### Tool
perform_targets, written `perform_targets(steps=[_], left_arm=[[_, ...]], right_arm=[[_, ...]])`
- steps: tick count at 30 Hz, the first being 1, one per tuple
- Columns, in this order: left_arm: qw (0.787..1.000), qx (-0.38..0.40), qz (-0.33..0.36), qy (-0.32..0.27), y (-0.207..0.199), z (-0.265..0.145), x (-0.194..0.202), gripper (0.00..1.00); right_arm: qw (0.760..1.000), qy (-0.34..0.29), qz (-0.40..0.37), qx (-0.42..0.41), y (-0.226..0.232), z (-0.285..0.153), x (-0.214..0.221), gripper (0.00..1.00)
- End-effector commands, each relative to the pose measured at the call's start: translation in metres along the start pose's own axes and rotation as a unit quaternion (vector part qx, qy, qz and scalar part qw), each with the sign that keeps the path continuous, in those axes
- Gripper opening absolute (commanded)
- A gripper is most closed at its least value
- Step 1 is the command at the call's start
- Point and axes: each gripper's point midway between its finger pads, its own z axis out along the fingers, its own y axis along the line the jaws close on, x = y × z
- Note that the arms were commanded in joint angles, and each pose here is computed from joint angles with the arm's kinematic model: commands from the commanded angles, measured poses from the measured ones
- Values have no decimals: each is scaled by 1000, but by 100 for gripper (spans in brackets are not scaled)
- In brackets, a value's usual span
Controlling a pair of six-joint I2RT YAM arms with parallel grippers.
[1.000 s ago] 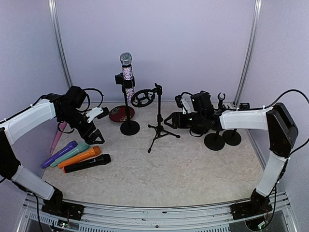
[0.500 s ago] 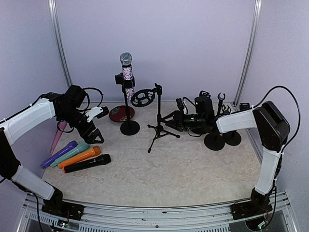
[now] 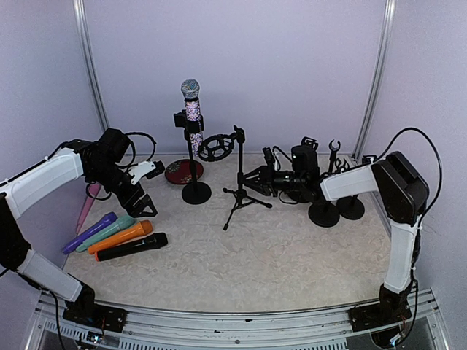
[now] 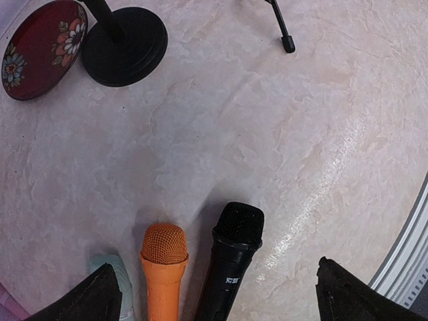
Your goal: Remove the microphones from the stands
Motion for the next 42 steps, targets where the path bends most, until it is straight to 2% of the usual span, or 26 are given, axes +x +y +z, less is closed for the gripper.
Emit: perform_targets(steps=[1,6,11,15,20,26,35,37,39,40,42], left_arm=[[1000,-4,14,-12,-1,-9,-6,99],[1000,-6,18,-8,-2,-10,-3,99],[1000,-7,21,-10,-2,-12,-3,99],[1000,-4,22,-9,-3,-11,-2,99],[1000,0,23,-8,-5,-11,-1,99],[1000,9,23,-4,-8,-9,0,99],[1000,14,25,0,-9,-9,0,99],[1000,15,25,1,-10,-10,0,99],[1000,14,26,2,-10,-11,0,99],[1000,14,26,1,-10,-11,0,99],[1000,13,27,-2,-10,-12,-1,99]], right_arm=[[1000,-6,-11,-20,9,8,-8,28],[1000,-3,-8,-17,6,10,-5,18],[1000,-5,-12,-3,0,6,1,0],[999,-11,-34,27,-3,1,2,0],[988,-5,-99,120,-18,-3,7,0],[957,22,-192,217,-31,-4,22,0],[886,42,-321,332,-42,-4,23,0],[877,42,-341,336,-38,-3,25,0],[881,29,-341,328,-29,-3,21,0],[887,23,-332,319,-24,-3,20,3],[911,1,-307,276,-6,-2,13,26]])
